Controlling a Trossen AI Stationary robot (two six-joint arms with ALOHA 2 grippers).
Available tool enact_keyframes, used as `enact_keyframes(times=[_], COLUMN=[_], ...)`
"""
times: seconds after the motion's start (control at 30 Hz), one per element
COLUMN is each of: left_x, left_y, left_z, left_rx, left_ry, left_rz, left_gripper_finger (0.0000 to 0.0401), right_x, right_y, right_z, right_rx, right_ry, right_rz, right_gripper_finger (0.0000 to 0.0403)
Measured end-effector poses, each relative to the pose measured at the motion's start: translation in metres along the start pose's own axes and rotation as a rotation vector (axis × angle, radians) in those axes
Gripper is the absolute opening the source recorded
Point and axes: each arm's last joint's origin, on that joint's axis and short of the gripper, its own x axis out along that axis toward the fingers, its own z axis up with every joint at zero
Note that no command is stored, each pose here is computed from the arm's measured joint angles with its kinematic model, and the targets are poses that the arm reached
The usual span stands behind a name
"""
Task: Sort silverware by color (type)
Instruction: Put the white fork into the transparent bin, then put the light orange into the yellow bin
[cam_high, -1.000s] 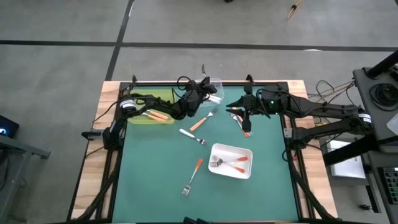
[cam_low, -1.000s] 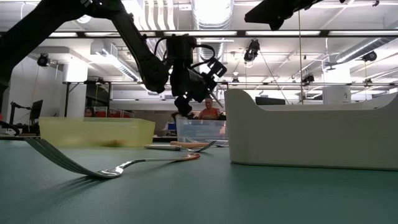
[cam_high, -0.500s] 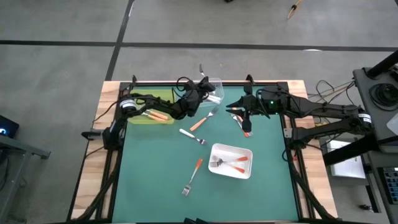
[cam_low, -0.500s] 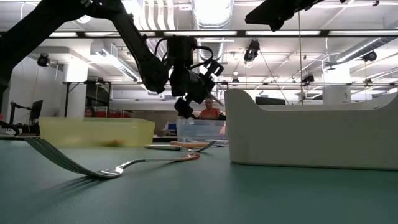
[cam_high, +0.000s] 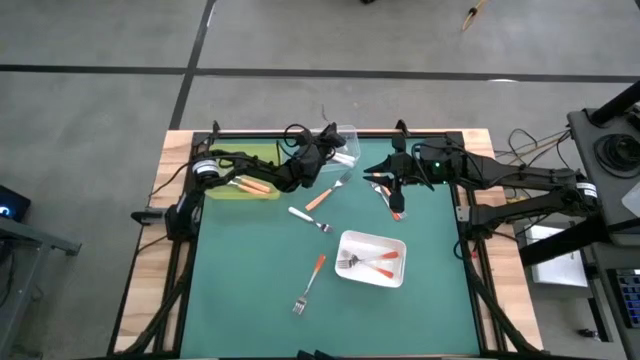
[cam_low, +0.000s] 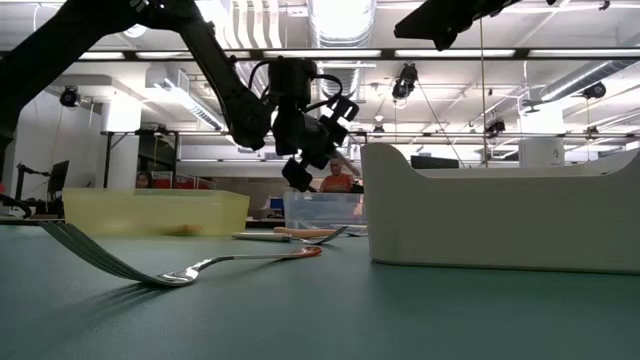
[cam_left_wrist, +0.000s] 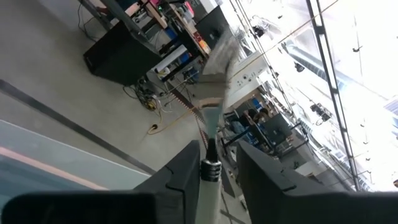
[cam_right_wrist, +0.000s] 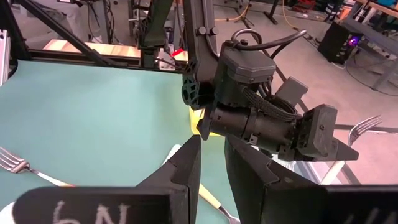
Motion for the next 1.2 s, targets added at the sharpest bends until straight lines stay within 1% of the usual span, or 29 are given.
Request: enact_keyframes(times=[0.17, 0.33, 1.2], left_x=[0.0001, -0.0001, -0.0003], left_y=[0.0002, 0.0004, 0.0003], left_z=[0.0, -0.0001, -0.0006], left_rx=[-0.009, -0.008, -0.005], left_ry=[0.0, 0.001, 0.012], left_rz=[0.001, 0.002, -0.004], left_gripper_finger=[0.0104, 0.0111, 0.0112], right_x=[0.0, 0.0, 0.0], right_y=[0.0, 0.0, 0.0002], right_z=[0.0, 0.0, -0.001], right_rx=[0.0, 0.0, 0.001], right_ry=[0.0, 0.0, 0.011], right_rz=[0.0, 0.0, 0.002], right_gripper_finger=[0.0063, 0.0063, 0.0063])
